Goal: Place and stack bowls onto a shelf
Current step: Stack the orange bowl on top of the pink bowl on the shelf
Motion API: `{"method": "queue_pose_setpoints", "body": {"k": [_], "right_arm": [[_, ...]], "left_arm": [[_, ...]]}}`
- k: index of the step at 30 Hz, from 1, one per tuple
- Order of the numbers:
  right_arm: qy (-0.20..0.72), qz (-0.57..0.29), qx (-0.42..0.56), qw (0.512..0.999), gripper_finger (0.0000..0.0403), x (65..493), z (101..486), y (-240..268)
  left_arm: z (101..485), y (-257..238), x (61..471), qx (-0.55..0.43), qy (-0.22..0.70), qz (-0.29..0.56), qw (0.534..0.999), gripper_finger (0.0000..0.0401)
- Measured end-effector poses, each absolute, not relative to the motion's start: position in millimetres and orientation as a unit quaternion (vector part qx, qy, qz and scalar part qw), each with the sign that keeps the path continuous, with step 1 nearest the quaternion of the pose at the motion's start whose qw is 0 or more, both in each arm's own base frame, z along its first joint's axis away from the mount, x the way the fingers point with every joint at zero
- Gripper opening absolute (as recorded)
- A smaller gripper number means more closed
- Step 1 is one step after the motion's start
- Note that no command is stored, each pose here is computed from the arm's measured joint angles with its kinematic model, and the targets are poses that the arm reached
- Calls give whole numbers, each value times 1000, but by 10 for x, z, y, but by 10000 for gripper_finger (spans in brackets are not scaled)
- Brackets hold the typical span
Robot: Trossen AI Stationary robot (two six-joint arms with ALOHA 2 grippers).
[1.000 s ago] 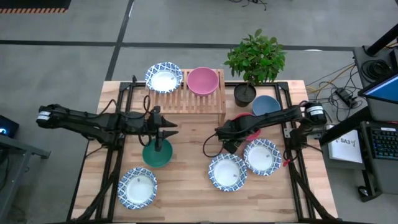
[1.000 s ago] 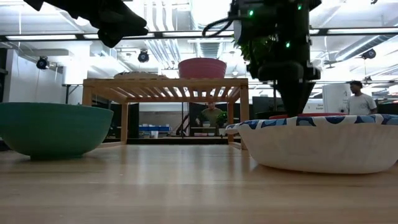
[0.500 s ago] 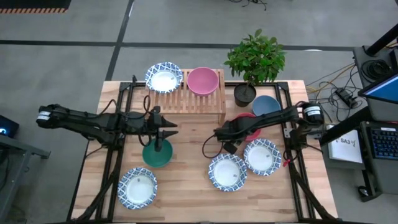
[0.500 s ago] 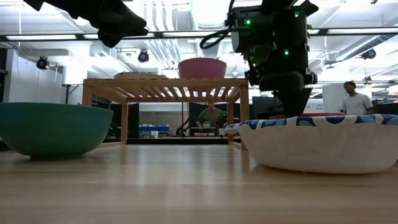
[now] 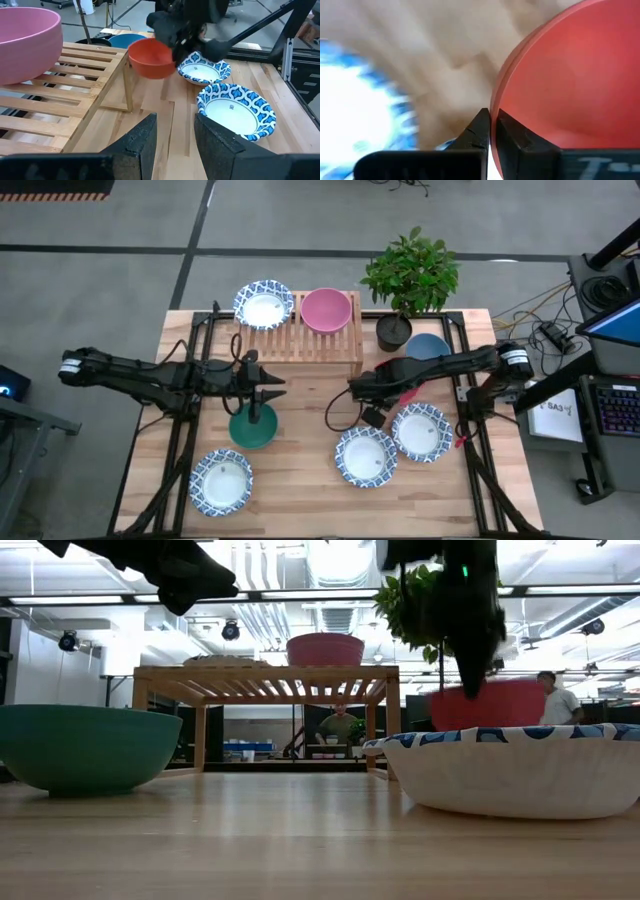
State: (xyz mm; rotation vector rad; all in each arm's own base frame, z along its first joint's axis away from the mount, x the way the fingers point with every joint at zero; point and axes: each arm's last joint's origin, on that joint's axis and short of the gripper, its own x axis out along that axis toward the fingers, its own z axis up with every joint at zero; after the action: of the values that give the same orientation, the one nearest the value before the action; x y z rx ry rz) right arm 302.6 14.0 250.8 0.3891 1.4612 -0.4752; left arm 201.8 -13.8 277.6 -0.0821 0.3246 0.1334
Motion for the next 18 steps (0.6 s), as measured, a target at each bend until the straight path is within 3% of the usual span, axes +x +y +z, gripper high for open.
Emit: {"method": "queue_pose_setpoints", "body": {"k": [5, 11, 15, 18], "right_arm": [[625, -70, 186, 755, 9, 3166, 2880, 275], [503, 117, 96, 851, 9, 3365, 3394, 488], [405, 162, 13, 900, 9, 3447, 3739, 531], [358, 124, -73, 923, 9, 3456, 3964, 487]], "left_arm": [[2774, -138, 2018, -41, 162, 66, 984, 113], [2772, -138, 2018, -39, 162, 66, 984, 113], [2772, -138, 2018, -39, 162, 66, 984, 113], [2772, -138, 2018, -39, 162, 66, 984, 113]]}}
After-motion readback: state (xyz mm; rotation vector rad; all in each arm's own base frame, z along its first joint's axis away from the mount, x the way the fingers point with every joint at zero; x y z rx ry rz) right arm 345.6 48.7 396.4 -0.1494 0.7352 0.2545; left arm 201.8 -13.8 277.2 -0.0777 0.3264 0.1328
